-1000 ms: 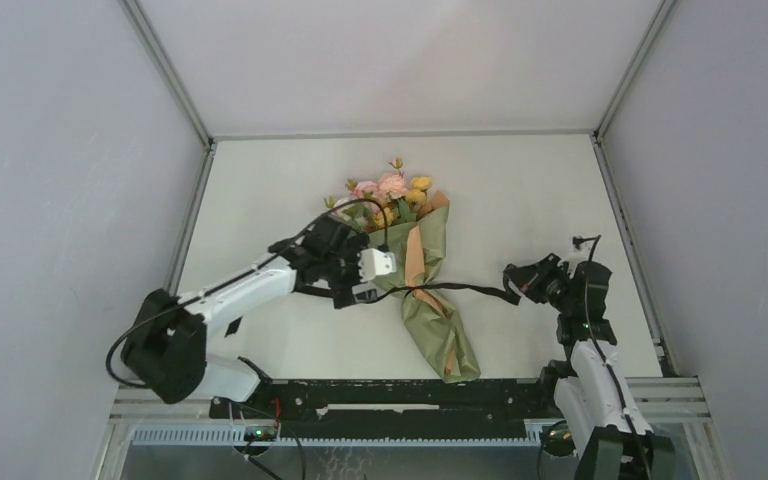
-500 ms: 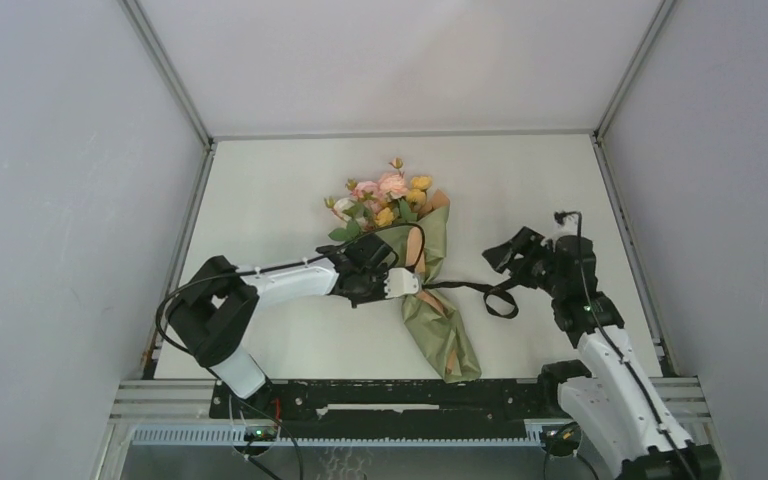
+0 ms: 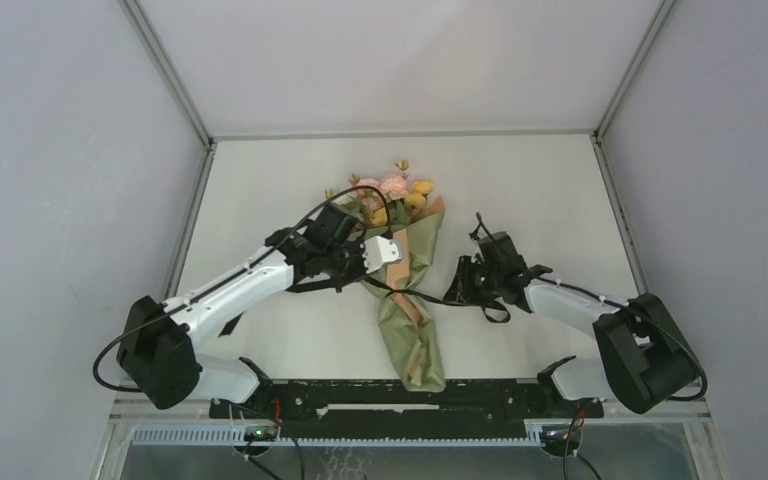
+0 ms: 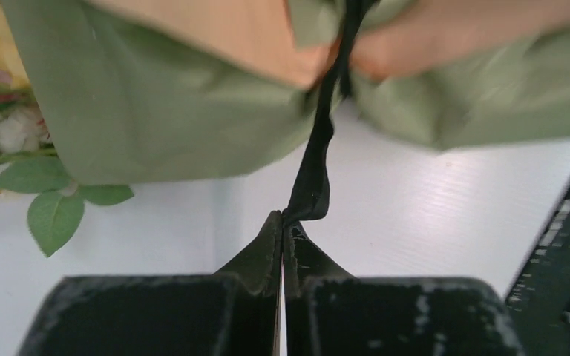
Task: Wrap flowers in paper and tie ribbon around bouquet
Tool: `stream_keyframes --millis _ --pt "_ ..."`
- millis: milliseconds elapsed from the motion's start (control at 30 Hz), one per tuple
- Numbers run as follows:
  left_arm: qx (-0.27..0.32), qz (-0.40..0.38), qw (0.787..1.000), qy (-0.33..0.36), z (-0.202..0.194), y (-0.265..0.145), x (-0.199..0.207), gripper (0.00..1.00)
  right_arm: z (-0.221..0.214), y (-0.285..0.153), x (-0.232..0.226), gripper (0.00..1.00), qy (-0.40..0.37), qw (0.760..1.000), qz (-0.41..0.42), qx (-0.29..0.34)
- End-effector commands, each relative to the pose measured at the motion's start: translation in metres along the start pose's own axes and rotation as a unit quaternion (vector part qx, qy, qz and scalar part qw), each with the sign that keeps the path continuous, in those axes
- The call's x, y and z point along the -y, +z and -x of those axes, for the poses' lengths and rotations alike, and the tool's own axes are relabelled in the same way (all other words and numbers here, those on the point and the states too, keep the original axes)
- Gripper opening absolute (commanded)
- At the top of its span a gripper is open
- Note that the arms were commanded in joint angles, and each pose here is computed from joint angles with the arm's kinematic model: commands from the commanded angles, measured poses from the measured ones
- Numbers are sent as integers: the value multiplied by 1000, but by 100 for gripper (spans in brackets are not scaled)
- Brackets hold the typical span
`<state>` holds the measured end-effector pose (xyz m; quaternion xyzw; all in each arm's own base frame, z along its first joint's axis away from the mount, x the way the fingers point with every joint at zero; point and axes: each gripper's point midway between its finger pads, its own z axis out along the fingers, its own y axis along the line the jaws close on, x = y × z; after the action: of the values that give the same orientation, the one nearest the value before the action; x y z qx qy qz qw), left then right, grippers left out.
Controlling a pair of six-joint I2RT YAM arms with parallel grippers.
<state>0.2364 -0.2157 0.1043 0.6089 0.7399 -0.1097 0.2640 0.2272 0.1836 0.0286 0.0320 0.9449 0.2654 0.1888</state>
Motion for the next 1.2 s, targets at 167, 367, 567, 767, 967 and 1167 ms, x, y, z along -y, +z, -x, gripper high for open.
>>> stream_keyframes --millis 167,367,567,767,967,1167 --pt "63 -140 985 -79 49 -53 49 0 -47 -14 -77 38 -50 988 144 -8" --pt "84 -150 970 -172 53 -62 65 0 -24 -64 -82 46 -138 977 141 84" --pt "52 -169 947 -268 44 -54 72 0 2 -116 -156 57 -312 859 284 290" --pt "95 -174 917 -347 72 -54 54 0 -10 -103 -199 61 -361 805 352 312" --pt "103 -225 867 -432 81 -35 54 0 -41 -63 -220 61 -340 816 376 278" --pt "120 -220 856 -451 79 -32 50 0 -40 -23 -222 61 -276 851 366 257"
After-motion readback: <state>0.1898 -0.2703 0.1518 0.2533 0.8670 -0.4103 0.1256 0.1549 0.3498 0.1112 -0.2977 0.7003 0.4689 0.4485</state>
